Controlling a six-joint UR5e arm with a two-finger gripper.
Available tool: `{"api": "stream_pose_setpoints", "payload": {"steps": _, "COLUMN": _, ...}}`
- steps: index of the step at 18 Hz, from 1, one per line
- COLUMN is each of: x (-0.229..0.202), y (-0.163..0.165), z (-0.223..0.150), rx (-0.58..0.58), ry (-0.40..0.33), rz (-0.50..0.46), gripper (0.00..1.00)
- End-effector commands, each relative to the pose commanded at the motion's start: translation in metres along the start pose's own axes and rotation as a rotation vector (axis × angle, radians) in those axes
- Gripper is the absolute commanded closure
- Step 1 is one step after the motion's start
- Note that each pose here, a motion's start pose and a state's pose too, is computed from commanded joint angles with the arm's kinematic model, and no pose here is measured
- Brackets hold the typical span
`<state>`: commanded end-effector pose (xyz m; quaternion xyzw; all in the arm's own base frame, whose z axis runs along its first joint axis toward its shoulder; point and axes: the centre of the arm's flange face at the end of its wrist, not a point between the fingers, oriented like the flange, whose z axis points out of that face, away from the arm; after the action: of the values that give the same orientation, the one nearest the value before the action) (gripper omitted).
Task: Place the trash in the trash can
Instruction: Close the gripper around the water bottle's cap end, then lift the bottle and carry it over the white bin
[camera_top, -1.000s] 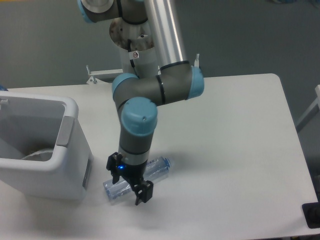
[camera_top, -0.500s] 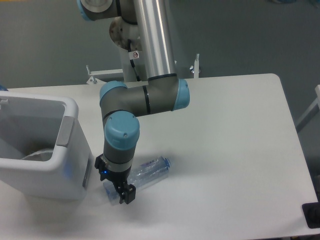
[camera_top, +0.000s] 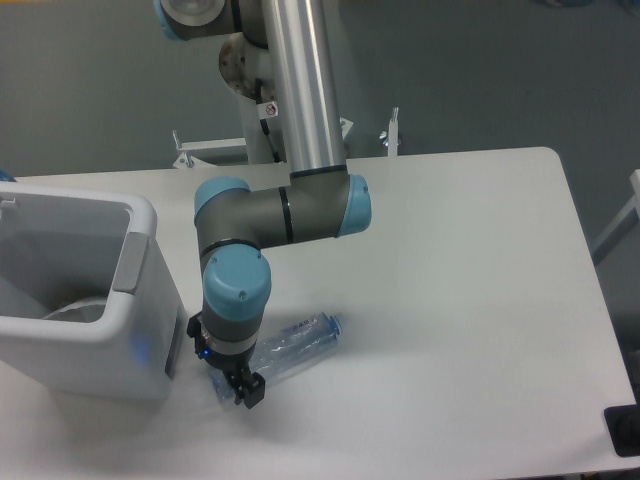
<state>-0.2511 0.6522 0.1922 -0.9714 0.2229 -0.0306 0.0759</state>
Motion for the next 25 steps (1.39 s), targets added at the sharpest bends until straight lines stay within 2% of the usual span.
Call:
{"api": "stream_pose_setpoints", "payload": {"steps": 4, "x": 0.0, "y": 0.0, "z": -0.002, "rx": -0.006, "ry": 0.007, "rz": 0.002, "gripper": 0.37}}
{"api": "stream_pose_setpoints", "payload": {"steps": 8, "x": -0.002, "y": -0.003, "z": -0.01, "rx": -0.022, "ry": 0.033, "rz": 0.003, "gripper": 0.52}}
{"api": "stream_pose_setpoints", "payload": {"steps": 10, "x": -0.005, "y": -0.005, "z": -0.015, "rx": -0.039, "ry": 0.063, "rz": -0.002, "gripper": 0.63}}
{"api": "stream_pose_setpoints", "payload": {"steps": 12, "x": -0.012, "y": -0.006, "z": -0.024, "rx": -0.037, "ry": 0.058, "rz": -0.007, "gripper": 0.65}}
{"api": "stream_pose_setpoints", "payload": {"steps": 17, "x": -0.056, "y": 0.014, "z": -0.072, "rx": 0.029, "ry": -0.011, "rz": -0.055, "gripper": 0.65}}
{"api": "stream_pose_setpoints", "payload": {"steps": 21, "x": -0.088, "y": 0.022, "z": -0.11, "rx": 0.171, "ry": -0.024, "rz": -0.09, "gripper": 0.63}}
{"api": "stream_pose_setpoints", "payload": {"steps": 25, "x": -0.097, "y": 0.024, "z": -0.151, "rx": 0.3, "ry": -0.027, "rz": -0.113, "gripper": 0.63}}
